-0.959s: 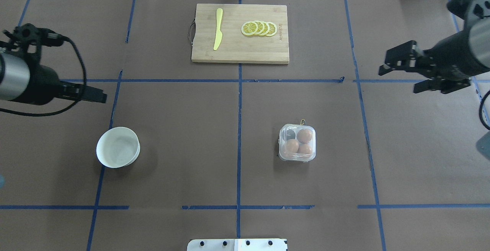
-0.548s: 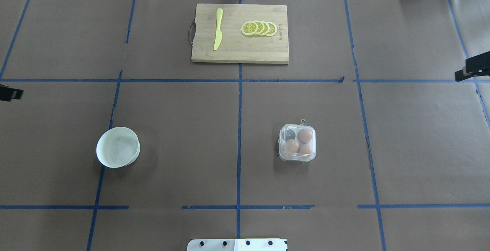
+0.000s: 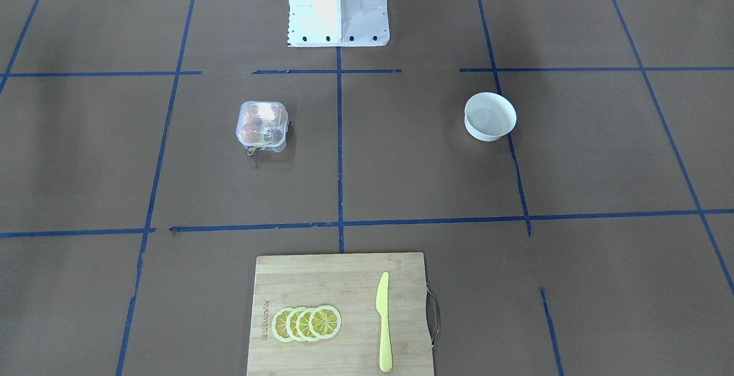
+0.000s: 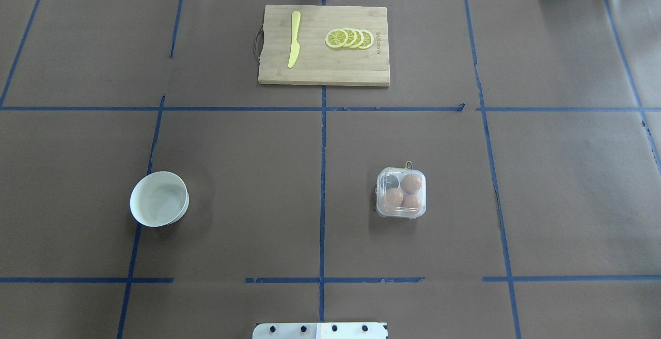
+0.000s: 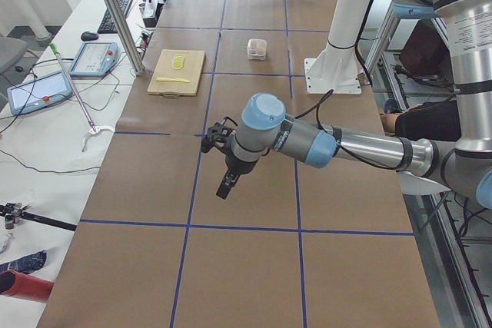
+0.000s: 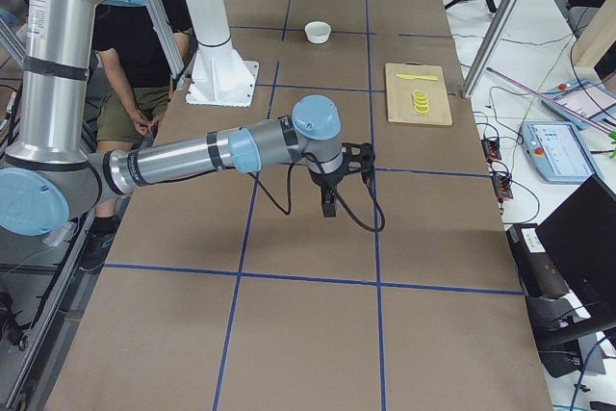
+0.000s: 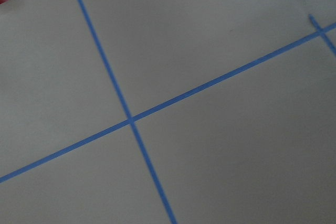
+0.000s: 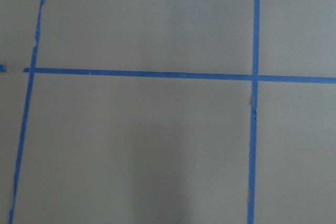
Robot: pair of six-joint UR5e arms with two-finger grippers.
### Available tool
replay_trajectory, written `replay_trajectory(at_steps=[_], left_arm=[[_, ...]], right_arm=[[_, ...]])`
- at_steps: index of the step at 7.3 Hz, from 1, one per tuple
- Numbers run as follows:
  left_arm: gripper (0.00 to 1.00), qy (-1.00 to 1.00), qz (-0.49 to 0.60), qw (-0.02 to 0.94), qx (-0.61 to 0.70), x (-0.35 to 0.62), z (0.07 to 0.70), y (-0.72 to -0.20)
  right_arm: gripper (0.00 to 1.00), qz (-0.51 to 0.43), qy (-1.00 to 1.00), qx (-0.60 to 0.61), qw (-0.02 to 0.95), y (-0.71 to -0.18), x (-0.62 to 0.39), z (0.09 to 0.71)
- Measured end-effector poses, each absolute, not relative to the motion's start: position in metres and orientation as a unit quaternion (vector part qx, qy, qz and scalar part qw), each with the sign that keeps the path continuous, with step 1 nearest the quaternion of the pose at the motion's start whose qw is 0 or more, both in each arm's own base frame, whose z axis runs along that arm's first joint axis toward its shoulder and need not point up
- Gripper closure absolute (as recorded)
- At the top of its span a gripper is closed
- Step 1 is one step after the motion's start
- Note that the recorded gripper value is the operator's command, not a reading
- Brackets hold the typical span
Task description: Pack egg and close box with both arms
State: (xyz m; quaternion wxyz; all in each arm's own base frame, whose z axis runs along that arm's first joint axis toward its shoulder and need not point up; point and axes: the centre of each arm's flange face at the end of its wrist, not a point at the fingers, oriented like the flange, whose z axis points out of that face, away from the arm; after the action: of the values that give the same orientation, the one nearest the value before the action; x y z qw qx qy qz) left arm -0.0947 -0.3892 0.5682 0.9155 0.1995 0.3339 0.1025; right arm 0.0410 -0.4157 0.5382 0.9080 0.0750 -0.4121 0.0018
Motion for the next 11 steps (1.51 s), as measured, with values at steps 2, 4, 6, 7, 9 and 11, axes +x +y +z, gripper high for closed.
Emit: replay_trajectory(at_steps=[2, 4, 6, 7, 9, 11], left_arm=[[0.0, 0.343, 0.055, 0.924, 0.16, -0.106, 0.594, -0.383], [0.0, 0.357, -0.006, 0.929, 0.1, -0.102, 0.595, -0.377], [0.0, 0.363, -0.026, 0.93, 0.047, -0.07, 0.585, -0.381], [0.0, 0.363, -0.022, 0.931, 0.034, -0.058, 0.585, -0.383], [0.0, 0.361, -0.022, 0.932, 0.013, -0.049, 0.601, -0.383], [0.0, 0.364, -0.024, 0.931, 0.003, -0.046, 0.61, -0.383]], right_arm=[[0.0, -0.029, -0.404, 0.053, 0.913, -0.402, 0.063, 0.568], [0.0, -0.04, -0.404, 0.038, 0.913, -0.394, 0.074, 0.581], [0.0, -0.039, -0.404, 0.027, 0.913, -0.392, 0.075, 0.591], [0.0, -0.042, -0.404, 0.023, 0.914, -0.392, 0.072, 0.595], [0.0, -0.05, -0.404, 0.011, 0.913, -0.393, 0.064, 0.604], [0.0, -0.053, -0.405, 0.005, 0.913, -0.394, 0.06, 0.608]])
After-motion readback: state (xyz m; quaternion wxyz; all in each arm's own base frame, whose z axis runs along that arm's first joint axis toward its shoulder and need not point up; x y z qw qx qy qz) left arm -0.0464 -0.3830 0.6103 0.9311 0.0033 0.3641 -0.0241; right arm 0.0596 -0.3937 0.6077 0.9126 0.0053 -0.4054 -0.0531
